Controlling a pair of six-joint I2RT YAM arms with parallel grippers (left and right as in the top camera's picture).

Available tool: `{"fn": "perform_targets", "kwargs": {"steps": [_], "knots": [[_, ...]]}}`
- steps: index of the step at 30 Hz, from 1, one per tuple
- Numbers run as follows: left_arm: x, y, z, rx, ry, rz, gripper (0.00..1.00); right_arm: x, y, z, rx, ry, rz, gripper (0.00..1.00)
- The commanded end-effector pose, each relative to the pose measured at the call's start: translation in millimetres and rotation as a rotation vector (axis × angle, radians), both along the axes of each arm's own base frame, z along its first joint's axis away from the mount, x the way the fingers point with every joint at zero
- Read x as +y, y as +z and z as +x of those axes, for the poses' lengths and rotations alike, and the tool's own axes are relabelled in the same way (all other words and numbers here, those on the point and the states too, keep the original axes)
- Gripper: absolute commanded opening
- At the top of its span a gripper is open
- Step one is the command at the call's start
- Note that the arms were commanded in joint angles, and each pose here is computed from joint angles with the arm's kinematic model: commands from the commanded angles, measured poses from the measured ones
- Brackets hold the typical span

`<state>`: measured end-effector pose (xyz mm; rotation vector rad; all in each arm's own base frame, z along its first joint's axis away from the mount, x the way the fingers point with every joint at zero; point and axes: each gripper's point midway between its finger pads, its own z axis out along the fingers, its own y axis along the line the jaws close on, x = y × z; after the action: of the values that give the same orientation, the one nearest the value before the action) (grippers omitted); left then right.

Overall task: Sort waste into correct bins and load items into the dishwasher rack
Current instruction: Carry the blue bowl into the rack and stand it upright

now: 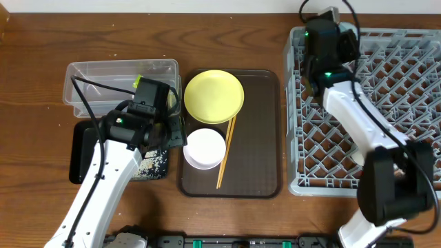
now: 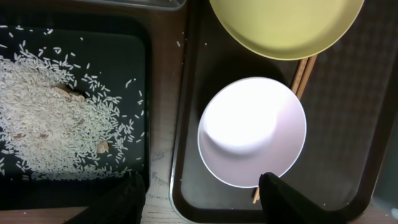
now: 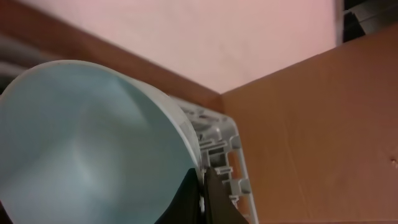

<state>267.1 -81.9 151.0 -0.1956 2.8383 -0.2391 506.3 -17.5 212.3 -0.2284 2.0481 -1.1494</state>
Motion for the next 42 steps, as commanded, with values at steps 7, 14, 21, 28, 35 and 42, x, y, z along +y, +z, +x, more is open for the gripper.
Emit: {"fn": "perform_targets", "kwargs": {"steps": [7, 14, 21, 28, 35, 42], "knots": [[3.9, -2.0, 1.0, -0.002, 0.003, 0.02, 0.62, 26.4, -28.2, 0.9, 0.042, 0.007, -0.015, 0.01], [3.8, -2.0, 1.1, -0.002, 0.003, 0.02, 0.62, 42.7, -57.2, -12.9, 0.096, 0.016, 0.103, 0.01], [3.8, -2.0, 1.1, -0.002, 0.003, 0.02, 0.62, 43.3, -76.6, -34.5, 0.104, -0.071, 0.202, 0.01], [3.8, -2.0, 1.0, -0.002, 0.003, 0.02, 0.62, 45.5, -94.6, -50.3, 0.124, -0.129, 0.312, 0.01], [3.8, -2.1, 0.8, -0.001, 0.003, 0.02, 0.62, 45.8, -93.0, -49.3, 0.111, -0.131, 0.32, 0.01], [4.0, -2.2, 0.4, 0.001, 0.003, 0.021, 0.62, 44.2, -80.2, -49.1, 0.043, -0.156, 0.37, 0.01]]}}
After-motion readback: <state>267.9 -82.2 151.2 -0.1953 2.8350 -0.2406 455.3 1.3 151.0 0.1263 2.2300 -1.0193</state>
